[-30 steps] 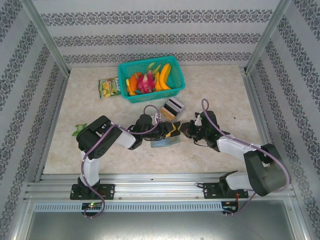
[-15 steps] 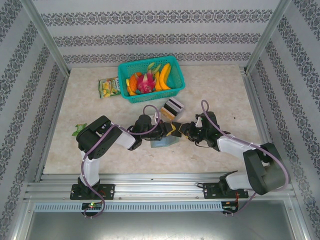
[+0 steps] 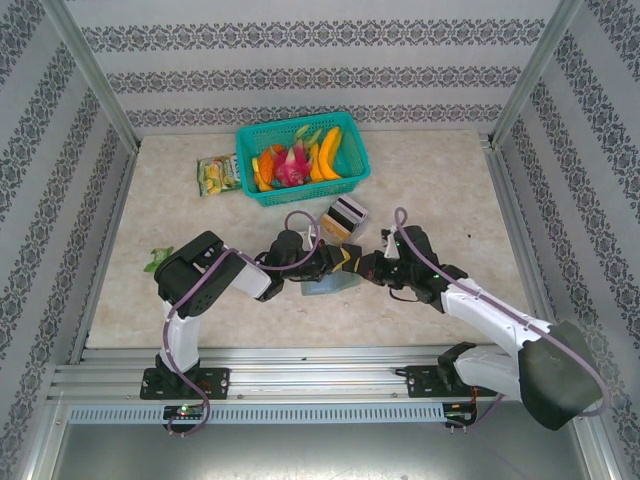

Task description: Put the credit cards into the card holder

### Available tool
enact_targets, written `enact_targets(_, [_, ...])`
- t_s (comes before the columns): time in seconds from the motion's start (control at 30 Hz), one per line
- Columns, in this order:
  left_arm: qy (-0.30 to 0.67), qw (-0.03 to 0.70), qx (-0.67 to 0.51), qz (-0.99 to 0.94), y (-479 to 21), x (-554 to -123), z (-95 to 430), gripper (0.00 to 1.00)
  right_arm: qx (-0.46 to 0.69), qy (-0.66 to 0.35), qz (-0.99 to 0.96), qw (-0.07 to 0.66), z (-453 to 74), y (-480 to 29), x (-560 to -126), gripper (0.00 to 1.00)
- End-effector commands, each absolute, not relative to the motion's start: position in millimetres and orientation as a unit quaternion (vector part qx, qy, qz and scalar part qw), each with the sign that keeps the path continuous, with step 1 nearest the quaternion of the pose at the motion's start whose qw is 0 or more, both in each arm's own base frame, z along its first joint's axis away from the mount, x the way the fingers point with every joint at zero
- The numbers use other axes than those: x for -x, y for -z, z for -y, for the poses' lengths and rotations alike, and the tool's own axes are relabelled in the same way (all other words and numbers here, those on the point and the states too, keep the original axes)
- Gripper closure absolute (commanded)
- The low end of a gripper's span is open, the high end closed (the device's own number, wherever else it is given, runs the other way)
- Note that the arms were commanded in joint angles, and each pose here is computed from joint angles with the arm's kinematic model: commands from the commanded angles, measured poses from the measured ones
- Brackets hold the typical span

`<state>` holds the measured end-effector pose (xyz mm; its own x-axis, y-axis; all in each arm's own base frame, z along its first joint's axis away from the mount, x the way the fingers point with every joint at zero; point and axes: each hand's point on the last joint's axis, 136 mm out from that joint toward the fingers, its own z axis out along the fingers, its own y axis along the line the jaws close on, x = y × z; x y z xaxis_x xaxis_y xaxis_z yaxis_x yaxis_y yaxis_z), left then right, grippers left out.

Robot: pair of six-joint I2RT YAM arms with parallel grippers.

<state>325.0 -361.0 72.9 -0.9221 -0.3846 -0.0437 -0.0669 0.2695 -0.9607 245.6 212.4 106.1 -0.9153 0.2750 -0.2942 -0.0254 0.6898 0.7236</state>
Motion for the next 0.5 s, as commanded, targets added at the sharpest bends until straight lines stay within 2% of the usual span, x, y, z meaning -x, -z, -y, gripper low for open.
enact_targets(0.0, [0.604, 0.155, 0.140, -0.769, -86.1, -336.3, 363.5, 0.93, -0.052, -0.363, -0.909, 0.201, -222.0, -101.7, -251.4, 1.00])
enact_targets(0.27, [0.607, 0.154, 0.138, -0.767, -89.2, -336.4, 364.5, 0.93, -0.051, -0.345, -0.918, 0.188, -232.6, -76.7, -260.3, 1.00])
enact_targets(0.47, [0.604, 0.166, 0.144, -0.766, -92.4, -340.4, 358.4, 0.93, -0.066, -0.298, -0.934, 0.186, -218.9, -56.6, -262.3, 1.00])
